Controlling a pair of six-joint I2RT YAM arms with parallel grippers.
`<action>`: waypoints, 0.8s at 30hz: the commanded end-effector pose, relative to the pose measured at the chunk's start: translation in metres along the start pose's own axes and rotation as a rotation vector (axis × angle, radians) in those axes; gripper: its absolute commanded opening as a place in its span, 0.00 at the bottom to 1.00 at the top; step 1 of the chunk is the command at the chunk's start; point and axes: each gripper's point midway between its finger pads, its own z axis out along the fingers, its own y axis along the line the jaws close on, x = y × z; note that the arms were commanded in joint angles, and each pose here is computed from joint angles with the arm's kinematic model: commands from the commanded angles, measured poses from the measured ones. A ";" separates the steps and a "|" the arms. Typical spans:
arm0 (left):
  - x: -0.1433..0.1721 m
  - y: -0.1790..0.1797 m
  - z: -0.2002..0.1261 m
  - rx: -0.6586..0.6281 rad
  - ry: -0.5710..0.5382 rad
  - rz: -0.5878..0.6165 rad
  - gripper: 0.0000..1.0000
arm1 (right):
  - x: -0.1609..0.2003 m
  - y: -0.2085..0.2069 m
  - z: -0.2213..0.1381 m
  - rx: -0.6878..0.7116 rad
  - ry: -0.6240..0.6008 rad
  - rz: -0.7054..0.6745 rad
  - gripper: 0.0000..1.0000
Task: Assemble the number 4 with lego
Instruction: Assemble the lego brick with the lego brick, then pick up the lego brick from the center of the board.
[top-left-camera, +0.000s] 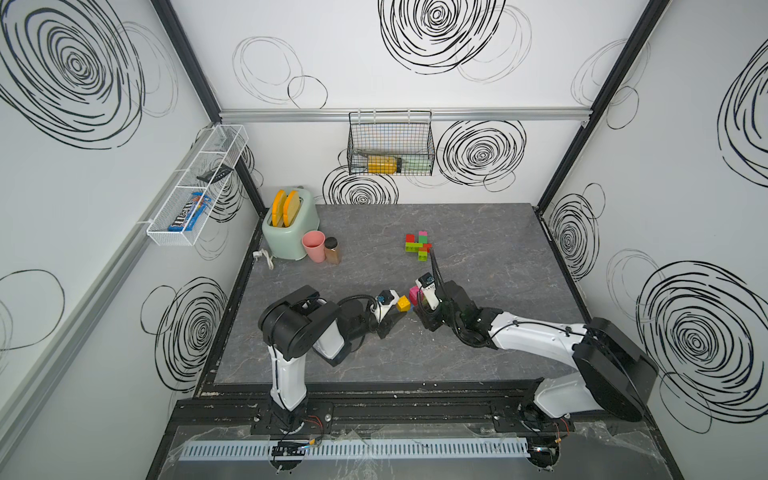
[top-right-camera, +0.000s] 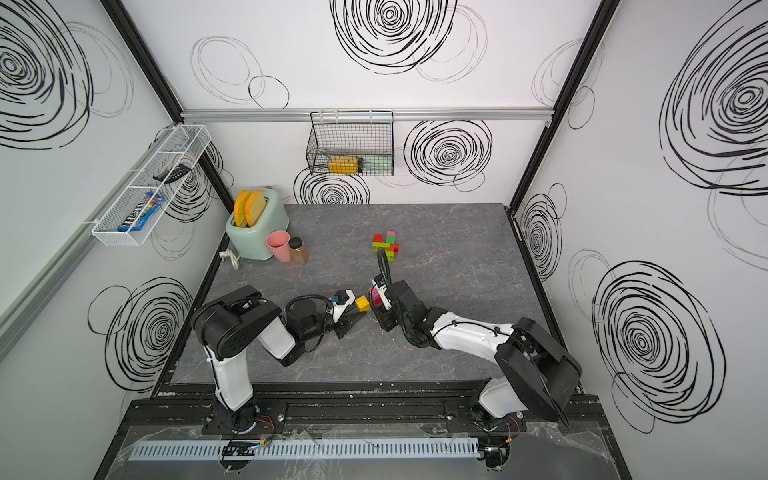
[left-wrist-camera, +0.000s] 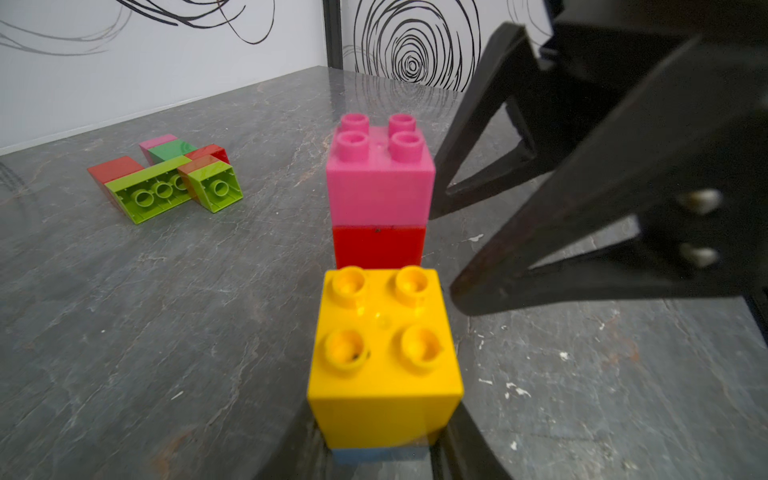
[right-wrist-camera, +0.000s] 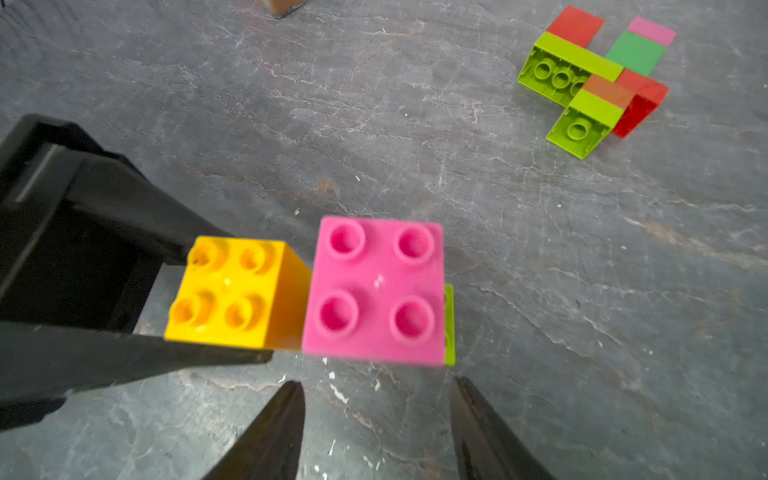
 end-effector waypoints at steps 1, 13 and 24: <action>-0.021 0.002 -0.005 -0.011 -0.077 0.022 0.00 | 0.006 0.001 -0.019 -0.029 0.005 -0.024 0.69; -0.046 -0.002 -0.005 0.050 -0.106 -0.067 0.00 | -0.070 -0.060 -0.113 0.155 -0.358 0.235 0.97; -0.092 0.041 -0.019 -0.051 -0.171 -0.340 0.00 | -0.068 -0.139 -0.119 0.189 -0.343 0.564 0.97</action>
